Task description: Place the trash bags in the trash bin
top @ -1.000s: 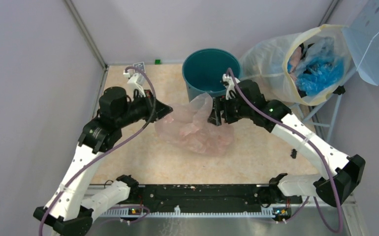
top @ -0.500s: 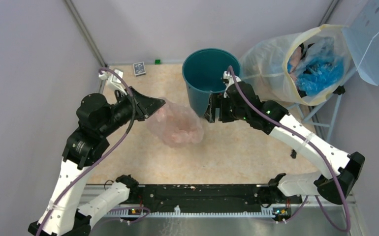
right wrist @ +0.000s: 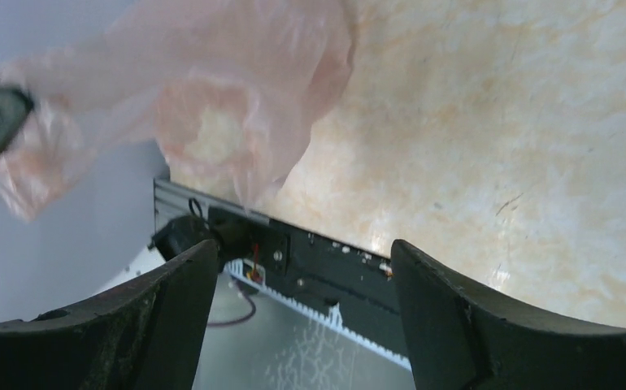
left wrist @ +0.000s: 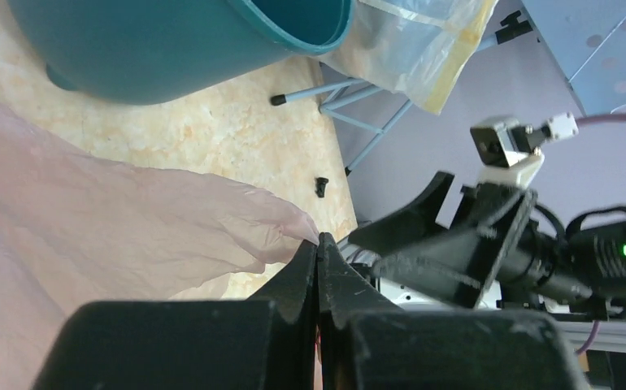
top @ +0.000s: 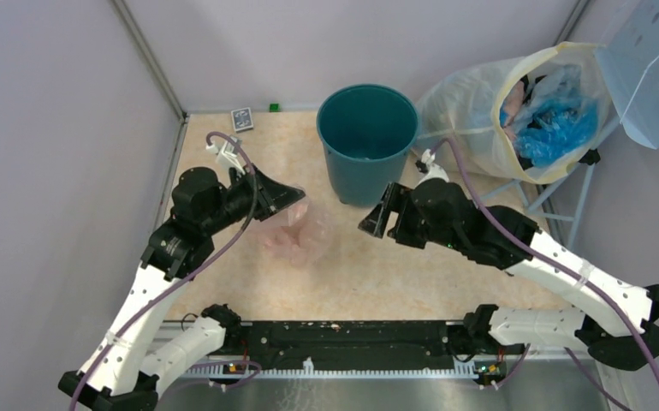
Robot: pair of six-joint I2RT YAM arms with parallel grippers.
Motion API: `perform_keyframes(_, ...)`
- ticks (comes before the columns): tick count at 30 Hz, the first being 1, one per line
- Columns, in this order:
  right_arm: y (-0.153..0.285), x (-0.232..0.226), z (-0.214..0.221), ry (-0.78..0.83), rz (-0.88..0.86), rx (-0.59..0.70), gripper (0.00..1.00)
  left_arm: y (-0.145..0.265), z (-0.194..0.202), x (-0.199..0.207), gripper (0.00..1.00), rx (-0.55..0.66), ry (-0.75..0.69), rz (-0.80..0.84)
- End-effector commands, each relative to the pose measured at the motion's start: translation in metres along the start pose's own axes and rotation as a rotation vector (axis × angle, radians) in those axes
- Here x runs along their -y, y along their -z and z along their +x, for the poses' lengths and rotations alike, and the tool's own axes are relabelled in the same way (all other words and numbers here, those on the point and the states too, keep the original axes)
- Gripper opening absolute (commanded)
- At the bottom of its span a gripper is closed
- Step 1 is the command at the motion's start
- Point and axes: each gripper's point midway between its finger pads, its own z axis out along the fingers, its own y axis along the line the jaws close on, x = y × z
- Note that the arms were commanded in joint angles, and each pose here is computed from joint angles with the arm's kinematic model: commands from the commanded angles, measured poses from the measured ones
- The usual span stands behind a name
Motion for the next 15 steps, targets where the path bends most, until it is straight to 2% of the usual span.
perform_keyframes(1,-0.005,-0.024,0.031,-0.005,-0.06,-0.019,0.78,-0.002,-0.009,0.023,0.0,0.027,-0.012,0.097)
perform_keyframes(7,-0.046,-0.041,0.06,0.217,-0.038,-0.022,0.77,-0.003,-0.009,0.028,0.0,0.006,-0.016,0.106)
perform_keyframes(11,-0.068,-0.043,0.056,0.221,-0.04,0.05,0.73,0.001,-0.013,0.032,0.0,0.019,-0.043,0.105)
perform_keyframes(15,-0.089,-0.045,0.049,0.204,-0.048,0.113,0.6,0.002,-0.016,0.039,0.0,0.003,-0.078,0.105)
